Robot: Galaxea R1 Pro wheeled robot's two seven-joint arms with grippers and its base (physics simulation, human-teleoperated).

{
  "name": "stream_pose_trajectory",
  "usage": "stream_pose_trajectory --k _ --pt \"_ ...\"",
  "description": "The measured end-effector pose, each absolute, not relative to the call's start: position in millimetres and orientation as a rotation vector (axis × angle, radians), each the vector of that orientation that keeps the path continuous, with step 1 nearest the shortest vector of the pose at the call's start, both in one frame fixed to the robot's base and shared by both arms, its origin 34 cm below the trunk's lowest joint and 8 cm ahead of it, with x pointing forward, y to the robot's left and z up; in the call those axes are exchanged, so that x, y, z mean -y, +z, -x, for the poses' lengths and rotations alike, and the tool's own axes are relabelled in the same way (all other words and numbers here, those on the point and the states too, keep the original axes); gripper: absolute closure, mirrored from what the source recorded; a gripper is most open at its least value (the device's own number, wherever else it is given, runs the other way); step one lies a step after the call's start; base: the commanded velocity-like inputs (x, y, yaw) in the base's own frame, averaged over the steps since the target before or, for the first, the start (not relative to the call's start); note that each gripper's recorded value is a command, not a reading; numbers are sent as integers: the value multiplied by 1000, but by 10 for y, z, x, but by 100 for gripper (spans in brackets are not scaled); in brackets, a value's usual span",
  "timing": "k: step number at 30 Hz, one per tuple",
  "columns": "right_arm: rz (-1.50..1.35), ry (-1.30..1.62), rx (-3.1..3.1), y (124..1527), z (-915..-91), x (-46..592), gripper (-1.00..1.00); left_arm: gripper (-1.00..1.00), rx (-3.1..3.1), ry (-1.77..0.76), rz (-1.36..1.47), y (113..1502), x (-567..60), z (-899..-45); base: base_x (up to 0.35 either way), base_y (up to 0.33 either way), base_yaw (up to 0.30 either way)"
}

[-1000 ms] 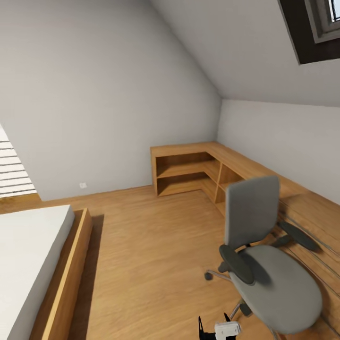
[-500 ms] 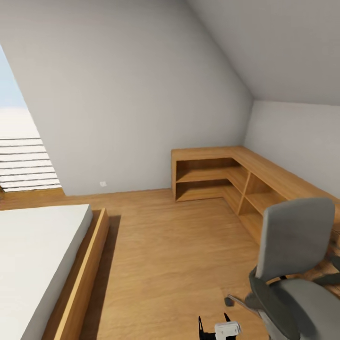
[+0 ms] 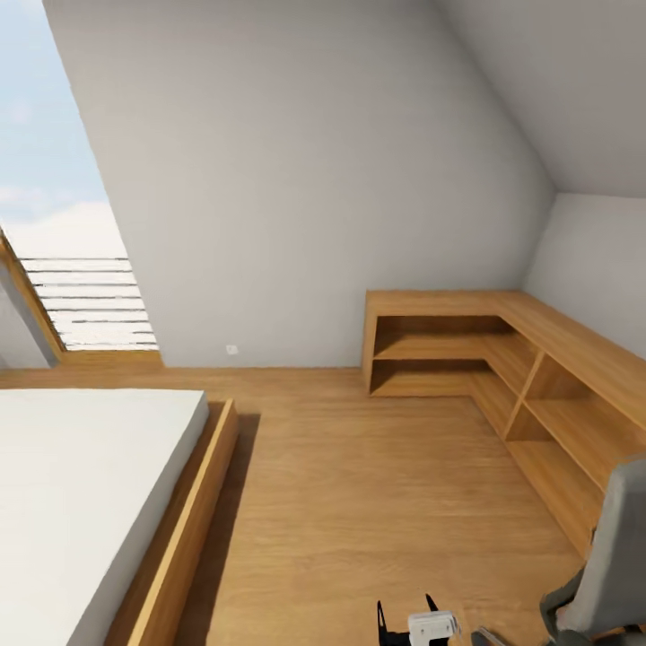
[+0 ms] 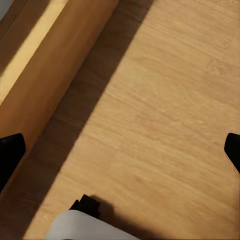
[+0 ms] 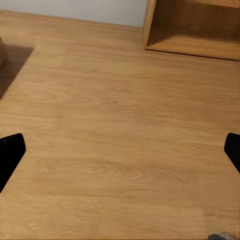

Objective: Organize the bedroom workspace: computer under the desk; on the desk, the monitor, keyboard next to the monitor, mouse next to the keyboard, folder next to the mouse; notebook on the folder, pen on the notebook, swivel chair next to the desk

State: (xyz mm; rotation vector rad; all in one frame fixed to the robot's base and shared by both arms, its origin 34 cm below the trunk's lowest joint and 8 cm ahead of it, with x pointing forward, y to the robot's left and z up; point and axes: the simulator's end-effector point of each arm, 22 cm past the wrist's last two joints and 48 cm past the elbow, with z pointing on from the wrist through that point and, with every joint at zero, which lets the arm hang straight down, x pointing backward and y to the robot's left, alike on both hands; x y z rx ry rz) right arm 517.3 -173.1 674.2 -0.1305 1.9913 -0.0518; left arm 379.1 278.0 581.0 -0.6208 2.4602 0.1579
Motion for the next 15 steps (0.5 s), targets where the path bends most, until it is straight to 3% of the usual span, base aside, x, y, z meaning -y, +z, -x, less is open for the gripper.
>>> stream_pose_trajectory --k 5,15 --pt "132 -51 -1991 6742 -5173 1730 -100 -100 -2461 158 620 5809 -2779 -3789 335 0 185" --pt "132 -53 -1991 6741 -5173 1738 -100 -100 -2461 158 620 5809 -2779 -3789 335 0 19"
